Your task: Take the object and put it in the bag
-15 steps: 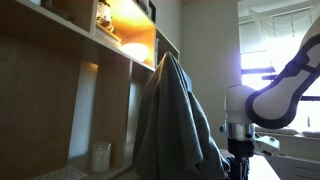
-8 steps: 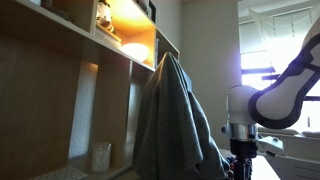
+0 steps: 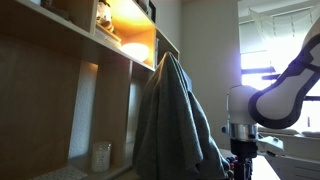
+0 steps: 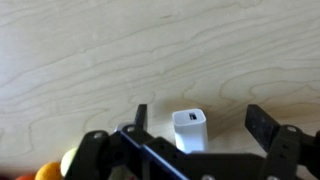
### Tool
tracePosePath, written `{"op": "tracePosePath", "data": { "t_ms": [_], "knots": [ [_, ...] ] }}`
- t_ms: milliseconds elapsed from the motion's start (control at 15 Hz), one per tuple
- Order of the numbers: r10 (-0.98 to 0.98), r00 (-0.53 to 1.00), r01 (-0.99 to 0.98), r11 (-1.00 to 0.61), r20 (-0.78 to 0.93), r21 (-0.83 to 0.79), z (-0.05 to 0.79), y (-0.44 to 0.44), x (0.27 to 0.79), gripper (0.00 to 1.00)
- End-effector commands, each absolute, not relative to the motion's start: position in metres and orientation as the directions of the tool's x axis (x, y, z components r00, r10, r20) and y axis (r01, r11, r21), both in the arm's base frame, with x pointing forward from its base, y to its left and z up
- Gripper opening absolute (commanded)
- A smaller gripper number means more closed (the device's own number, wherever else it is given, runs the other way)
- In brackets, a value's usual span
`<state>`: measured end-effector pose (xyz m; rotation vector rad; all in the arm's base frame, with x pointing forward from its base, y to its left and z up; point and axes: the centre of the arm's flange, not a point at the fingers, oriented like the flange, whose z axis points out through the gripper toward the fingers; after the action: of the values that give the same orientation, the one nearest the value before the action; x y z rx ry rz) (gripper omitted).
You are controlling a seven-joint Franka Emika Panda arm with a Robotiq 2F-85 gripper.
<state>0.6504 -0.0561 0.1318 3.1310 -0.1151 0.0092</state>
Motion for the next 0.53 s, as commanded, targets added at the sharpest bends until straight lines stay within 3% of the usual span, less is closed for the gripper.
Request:
{"op": "tracePosePath", "data": {
  "t_ms": [0,467],
  "knots": [
    [-0.074,0.997,-0.074,-0.997,0.006,0.008,0.1318,-0.0562,0.6504,1.0],
    [-0.073,0.997,-0.073,-0.997,0.009,0.002,0.1313,-0.0566,0.651,1.0]
  ]
}}
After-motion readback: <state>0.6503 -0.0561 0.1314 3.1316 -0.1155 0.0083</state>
